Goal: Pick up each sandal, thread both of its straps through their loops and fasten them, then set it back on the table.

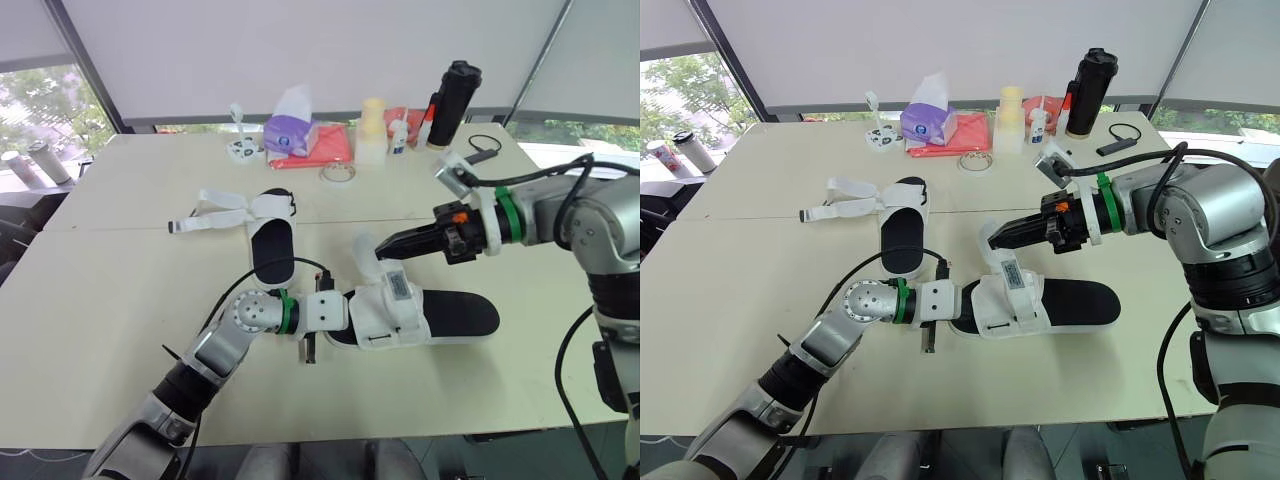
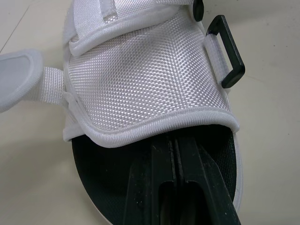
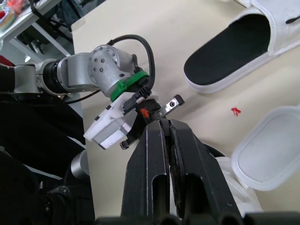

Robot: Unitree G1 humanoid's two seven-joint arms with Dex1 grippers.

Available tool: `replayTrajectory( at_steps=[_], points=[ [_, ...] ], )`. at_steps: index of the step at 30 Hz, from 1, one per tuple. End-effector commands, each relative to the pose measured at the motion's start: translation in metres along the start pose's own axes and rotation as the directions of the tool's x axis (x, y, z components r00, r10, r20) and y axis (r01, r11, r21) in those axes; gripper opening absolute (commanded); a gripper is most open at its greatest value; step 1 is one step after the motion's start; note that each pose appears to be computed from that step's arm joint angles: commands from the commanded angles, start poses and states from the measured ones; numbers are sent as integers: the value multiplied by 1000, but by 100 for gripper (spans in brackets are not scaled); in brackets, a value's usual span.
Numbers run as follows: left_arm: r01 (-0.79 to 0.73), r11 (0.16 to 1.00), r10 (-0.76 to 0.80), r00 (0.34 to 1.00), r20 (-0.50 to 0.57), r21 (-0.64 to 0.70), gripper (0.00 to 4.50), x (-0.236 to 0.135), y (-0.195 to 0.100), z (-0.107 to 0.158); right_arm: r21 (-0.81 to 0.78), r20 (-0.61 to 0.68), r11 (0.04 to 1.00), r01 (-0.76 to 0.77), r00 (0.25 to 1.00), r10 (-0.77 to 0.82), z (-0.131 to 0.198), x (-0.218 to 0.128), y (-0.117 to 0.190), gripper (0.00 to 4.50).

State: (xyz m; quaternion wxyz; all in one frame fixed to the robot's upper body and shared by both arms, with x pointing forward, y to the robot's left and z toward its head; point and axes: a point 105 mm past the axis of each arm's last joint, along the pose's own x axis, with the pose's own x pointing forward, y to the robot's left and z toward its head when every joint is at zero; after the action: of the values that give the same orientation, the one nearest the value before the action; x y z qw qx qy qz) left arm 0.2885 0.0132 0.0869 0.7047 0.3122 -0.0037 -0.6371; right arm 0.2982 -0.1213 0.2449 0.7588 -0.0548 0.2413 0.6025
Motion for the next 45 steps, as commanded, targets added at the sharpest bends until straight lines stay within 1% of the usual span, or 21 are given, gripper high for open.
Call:
replayTrajectory(
  at_steps=[1,3,7,12,16,24,32,36,39,45],
  points=[
    [63,995,-72,991,-110,-83,0,3,-21,-34,-77,40,997,4,999,-1,20,-5,3,11],
    [65,994,-74,991,-108,-84,0,3,-22,-34,-78,42,997,10,999,-7,20,-3,0,11],
    [67,994,-76,992,-105,-85,0,3,-23,-33,-74,35,995,65,997,-63,15,4,-18,11],
    [67,994,-76,992,-102,-87,0,3,-24,-32,-81,17,993,91,996,-90,7,6,-29,11],
    [67,994,-76,992,-100,-86,0,3,-25,-31,-70,1,985,155,988,-155,-3,5,-48,11],
    [74,993,-82,992,-95,-90,0,3,-28,-30,-67,-9,973,220,975,-221,-8,5,-67,11],
    [81,993,-89,992,-94,-88,0,4,-29,-30,-69,-12,965,253,967,-254,-9,6,-77,11],
    [80,993,-88,992,-94,-86,0,4,-30,-29,-74,-70,949,306,948,-311,-23,7,-89,11],
    [79,993,-87,992,-94,-86,0,4,-30,-29,-77,-97,949,307,945,-313,-29,8,-90,11],
    [78,993,-86,992,-94,-86,0,4,-30,-29,-77,-102,950,304,945,-310,-31,9,-90,11]
  ],
)
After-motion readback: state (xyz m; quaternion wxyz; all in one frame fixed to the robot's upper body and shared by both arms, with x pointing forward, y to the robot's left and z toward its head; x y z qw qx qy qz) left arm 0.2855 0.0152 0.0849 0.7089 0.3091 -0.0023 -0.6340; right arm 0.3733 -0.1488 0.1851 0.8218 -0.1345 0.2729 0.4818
